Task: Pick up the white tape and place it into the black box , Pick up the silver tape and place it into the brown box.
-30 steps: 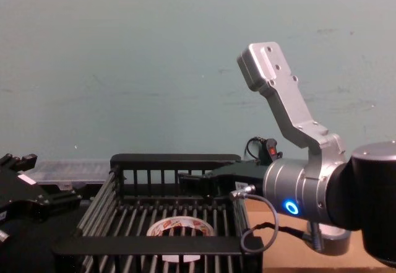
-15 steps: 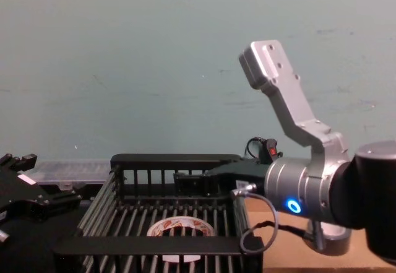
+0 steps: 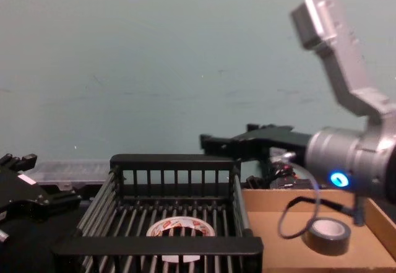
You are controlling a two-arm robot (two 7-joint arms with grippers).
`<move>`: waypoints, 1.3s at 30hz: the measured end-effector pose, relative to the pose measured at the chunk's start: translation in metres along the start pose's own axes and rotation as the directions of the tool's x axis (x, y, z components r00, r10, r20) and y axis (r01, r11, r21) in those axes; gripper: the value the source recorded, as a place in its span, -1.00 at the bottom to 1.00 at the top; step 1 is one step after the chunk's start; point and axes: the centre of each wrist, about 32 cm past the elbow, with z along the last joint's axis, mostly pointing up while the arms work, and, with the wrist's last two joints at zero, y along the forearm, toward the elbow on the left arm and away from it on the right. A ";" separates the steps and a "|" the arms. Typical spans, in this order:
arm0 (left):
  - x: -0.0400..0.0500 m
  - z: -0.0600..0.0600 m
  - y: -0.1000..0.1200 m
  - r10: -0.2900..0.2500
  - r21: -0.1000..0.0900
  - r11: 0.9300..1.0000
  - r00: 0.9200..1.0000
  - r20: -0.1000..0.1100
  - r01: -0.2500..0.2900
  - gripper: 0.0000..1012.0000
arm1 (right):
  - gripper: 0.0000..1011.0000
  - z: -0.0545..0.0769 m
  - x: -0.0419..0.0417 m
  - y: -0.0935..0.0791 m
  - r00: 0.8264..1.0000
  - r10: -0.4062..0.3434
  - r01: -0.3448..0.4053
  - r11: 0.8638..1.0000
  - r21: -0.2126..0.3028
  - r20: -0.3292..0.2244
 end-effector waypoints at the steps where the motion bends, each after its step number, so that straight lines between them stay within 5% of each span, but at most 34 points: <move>1: 0.0000 0.000 0.000 0.000 0.000 1.000 1.000 0.000 0.000 0.98 | 0.98 0.001 0.0017 -0.003 1.000 -0.006 0.006 1.000 0.008 -0.001; 8: 0.0000 0.000 0.000 0.000 0.000 1.000 1.000 0.000 0.000 0.98 | 0.98 0.000 0.0169 -0.035 0.997 -0.072 0.073 0.995 0.070 -0.007; 17: 0.0000 0.000 0.000 0.000 0.000 1.000 1.000 0.000 0.000 0.98 | 0.98 -0.021 0.0321 -0.073 0.988 -0.155 0.154 0.985 0.082 0.010; 29: 0.0000 0.000 0.000 0.000 0.000 1.000 1.000 0.000 0.000 0.98 | 0.98 -0.056 0.0370 -0.102 0.976 -0.212 0.210 0.977 0.045 0.040; 39: 0.0000 0.000 0.000 0.000 0.000 1.000 1.000 0.000 0.000 0.98 | 0.98 -0.074 0.0341 -0.100 0.972 -0.230 0.230 0.973 -0.004 0.041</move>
